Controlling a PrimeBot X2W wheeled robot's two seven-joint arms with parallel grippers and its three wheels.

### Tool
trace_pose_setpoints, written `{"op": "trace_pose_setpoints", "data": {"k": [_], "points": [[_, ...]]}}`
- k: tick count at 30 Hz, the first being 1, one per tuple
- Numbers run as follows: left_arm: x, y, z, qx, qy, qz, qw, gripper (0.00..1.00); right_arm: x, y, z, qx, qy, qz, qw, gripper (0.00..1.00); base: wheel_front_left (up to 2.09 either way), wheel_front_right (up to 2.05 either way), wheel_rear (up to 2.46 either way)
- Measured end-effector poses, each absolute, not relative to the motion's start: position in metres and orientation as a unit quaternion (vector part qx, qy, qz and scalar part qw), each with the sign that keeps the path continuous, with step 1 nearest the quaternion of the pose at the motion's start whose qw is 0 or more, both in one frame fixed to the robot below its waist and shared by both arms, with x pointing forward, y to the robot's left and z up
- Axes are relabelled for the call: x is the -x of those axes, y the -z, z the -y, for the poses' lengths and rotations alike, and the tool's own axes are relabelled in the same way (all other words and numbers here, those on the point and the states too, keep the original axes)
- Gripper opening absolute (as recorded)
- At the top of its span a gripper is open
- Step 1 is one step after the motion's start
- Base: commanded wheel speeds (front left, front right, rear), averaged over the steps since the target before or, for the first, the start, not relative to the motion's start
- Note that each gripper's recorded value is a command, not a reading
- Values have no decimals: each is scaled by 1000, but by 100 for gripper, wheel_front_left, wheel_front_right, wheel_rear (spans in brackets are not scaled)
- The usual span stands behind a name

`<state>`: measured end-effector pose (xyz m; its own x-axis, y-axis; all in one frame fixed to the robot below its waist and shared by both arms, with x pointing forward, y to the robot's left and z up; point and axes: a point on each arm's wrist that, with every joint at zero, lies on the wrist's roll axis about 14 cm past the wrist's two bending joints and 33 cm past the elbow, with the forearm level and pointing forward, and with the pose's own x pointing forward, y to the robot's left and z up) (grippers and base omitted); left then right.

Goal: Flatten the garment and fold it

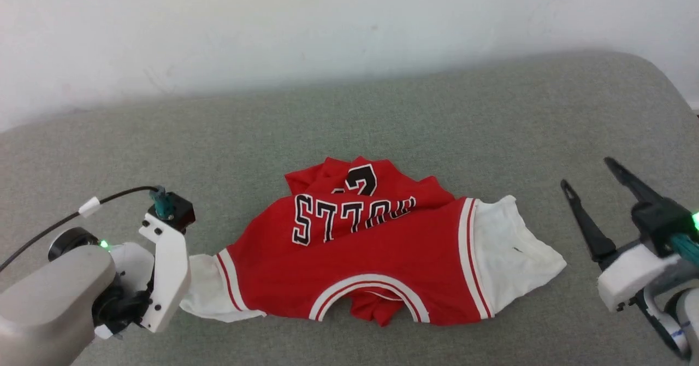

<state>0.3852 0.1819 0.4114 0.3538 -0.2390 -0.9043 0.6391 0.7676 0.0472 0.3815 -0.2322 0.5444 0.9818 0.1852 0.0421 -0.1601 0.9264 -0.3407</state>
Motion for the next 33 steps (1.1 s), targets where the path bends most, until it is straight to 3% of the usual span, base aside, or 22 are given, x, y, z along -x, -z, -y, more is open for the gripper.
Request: {"op": "trace_pose_setpoints", "data": {"k": [8,15,26,31,32,33], "points": [[-381,-428,-173,-197,291,-462,814,0,-373,-476,239,217,-171,-266,923,100,0,0,0],[-377,-423,-170,-195,295,-463,813,0,-366,-441,242,176,-186,-434,864,100,0,0,0],[-387,-414,-175,-190,290,-468,813,0,-361,-371,227,136,-193,-531,814,100,0,0,0],[-387,-407,-179,-185,286,-475,812,0,-363,-362,224,125,-199,-531,814,100,0,0,0],[-387,-407,-179,-186,285,-475,812,0,-363,-362,225,127,-200,-525,817,40,0,0,0],[-388,-408,-180,-186,284,-473,813,0,-364,-363,225,131,-202,-518,821,0,0,0,0]]}}
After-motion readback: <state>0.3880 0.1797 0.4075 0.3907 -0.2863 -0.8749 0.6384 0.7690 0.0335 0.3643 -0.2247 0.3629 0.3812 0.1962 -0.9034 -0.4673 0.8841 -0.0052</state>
